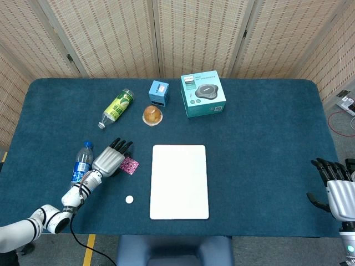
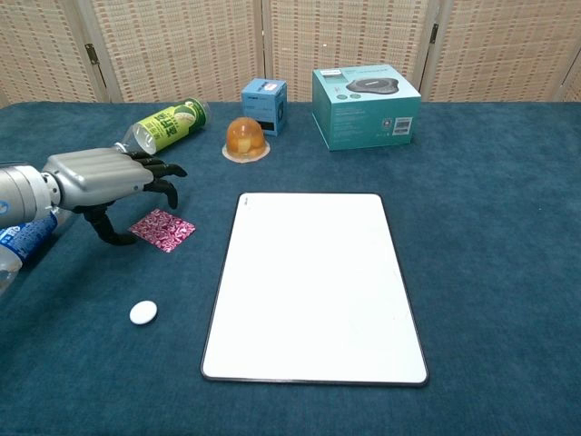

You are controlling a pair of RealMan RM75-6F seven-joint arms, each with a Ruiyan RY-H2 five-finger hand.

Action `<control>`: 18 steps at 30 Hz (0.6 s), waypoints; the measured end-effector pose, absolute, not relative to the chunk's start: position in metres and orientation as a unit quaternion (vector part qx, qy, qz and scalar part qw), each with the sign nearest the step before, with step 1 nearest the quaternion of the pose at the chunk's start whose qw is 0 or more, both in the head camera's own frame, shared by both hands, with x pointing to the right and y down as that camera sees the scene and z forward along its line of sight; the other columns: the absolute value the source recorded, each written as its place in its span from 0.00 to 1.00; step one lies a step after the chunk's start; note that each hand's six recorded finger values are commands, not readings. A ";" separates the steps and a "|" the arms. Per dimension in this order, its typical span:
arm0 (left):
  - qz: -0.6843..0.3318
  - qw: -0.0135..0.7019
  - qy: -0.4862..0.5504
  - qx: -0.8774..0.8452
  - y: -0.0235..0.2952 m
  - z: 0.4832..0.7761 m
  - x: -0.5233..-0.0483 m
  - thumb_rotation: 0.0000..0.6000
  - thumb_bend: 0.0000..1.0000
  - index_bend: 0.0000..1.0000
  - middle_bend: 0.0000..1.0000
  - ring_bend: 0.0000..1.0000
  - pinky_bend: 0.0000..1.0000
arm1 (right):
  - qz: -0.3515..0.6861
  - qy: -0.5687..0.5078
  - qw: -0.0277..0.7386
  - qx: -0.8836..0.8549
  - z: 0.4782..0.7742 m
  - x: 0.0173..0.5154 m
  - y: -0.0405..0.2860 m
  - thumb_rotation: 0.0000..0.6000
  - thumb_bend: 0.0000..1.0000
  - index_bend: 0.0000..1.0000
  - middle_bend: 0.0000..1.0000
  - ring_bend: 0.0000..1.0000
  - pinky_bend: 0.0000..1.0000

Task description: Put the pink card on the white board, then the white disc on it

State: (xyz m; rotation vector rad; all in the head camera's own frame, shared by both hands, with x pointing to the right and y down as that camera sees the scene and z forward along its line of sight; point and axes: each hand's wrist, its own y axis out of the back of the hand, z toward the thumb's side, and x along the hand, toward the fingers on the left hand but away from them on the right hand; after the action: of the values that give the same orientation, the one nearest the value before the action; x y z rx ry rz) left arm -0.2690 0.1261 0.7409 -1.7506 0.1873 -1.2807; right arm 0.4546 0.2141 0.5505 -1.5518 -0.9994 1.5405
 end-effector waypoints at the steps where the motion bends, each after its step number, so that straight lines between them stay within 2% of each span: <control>1: -0.523 0.464 0.074 -0.711 0.126 0.742 -0.269 1.00 0.35 0.26 0.00 0.00 0.00 | 0.598 -0.388 0.360 -0.602 0.551 0.455 0.214 1.00 0.25 0.14 0.16 0.13 0.11; 18: -0.529 0.459 0.060 -0.712 0.128 0.746 -0.264 1.00 0.35 0.26 0.00 0.00 0.00 | 0.600 -0.391 0.356 -0.601 0.552 0.457 0.215 1.00 0.25 0.14 0.16 0.13 0.11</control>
State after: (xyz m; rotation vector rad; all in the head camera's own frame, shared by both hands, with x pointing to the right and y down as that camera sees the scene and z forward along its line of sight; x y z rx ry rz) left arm -0.2638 0.1283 0.7465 -1.7533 0.1487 -1.3021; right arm 0.4570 0.2152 0.5516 -1.5515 -1.0091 1.5484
